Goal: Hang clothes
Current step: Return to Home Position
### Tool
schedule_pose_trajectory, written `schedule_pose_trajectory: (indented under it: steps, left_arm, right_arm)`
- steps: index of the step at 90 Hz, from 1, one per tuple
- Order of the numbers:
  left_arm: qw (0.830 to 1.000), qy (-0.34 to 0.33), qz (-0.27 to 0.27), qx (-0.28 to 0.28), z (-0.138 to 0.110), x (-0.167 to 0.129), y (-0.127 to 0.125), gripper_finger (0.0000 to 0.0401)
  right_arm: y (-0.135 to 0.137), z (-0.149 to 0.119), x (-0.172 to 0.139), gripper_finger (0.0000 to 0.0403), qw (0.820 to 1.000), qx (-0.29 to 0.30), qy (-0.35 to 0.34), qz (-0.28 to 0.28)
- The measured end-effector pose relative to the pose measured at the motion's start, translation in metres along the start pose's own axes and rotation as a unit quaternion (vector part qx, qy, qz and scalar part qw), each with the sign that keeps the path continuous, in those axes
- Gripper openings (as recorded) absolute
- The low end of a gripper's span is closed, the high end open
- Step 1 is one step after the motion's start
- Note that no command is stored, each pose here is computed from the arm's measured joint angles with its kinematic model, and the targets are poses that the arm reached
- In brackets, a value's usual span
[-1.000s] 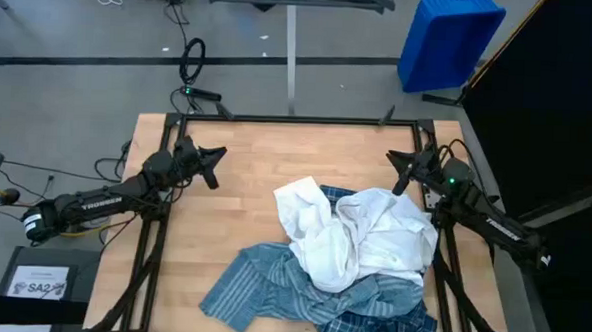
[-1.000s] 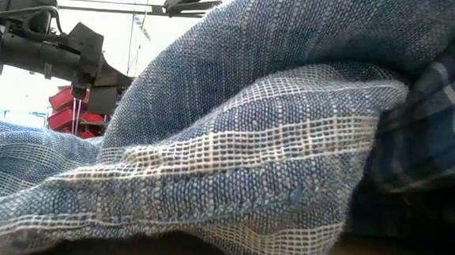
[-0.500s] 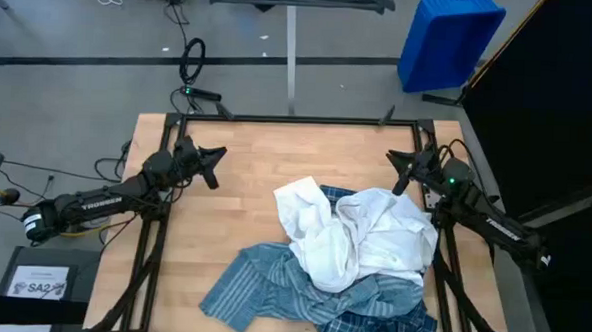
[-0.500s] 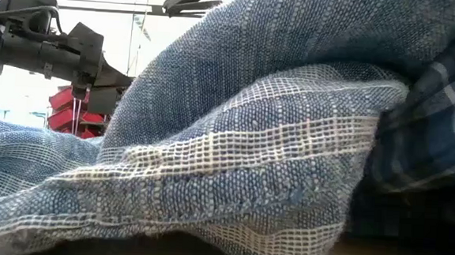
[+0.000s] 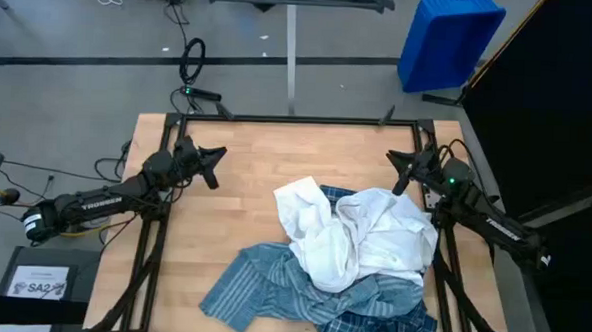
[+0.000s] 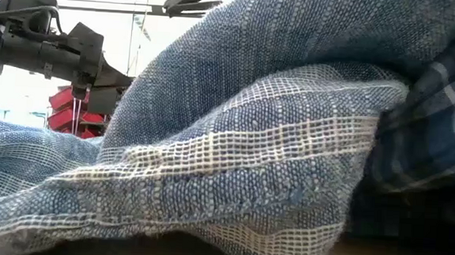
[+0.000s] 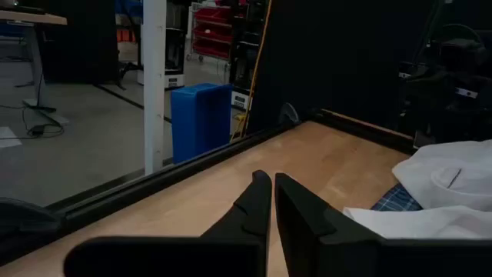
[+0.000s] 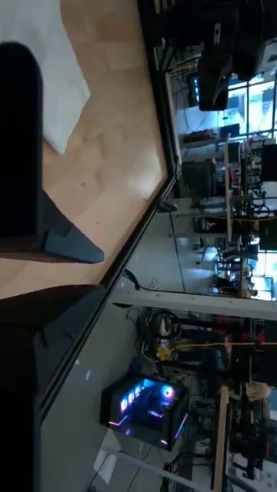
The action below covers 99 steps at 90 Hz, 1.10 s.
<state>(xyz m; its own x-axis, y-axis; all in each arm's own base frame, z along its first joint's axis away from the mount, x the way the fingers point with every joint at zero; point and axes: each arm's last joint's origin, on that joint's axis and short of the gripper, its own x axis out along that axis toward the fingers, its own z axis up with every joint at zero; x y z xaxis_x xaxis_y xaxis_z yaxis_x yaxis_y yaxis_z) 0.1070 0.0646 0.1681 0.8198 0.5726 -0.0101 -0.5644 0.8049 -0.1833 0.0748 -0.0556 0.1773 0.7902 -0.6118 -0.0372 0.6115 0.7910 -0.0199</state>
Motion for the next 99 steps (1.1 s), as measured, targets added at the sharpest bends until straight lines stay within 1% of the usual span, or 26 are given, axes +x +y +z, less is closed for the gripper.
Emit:
schedule_pose_trajectory:
  steps: [21,63,99]
  left_arm:
    - [1.0,0.0,0.0,0.0,0.0,0.0,0.0,0.0001]
    - [1.0,0.0,0.0,0.0,0.0,0.0,0.0,0.0001]
    - [1.0,0.0,0.0,0.0,0.0,0.0,0.0,0.0001]
  right_arm:
    - [0.0,0.0,0.0,0.0037,1.0,0.0,0.0,0.0]
    - [0.0,0.0,0.0,0.0024,1.0,0.0,0.0,0.0]
    - [0.0,0.0,0.0,0.004,1.0,0.0,0.0,0.0]
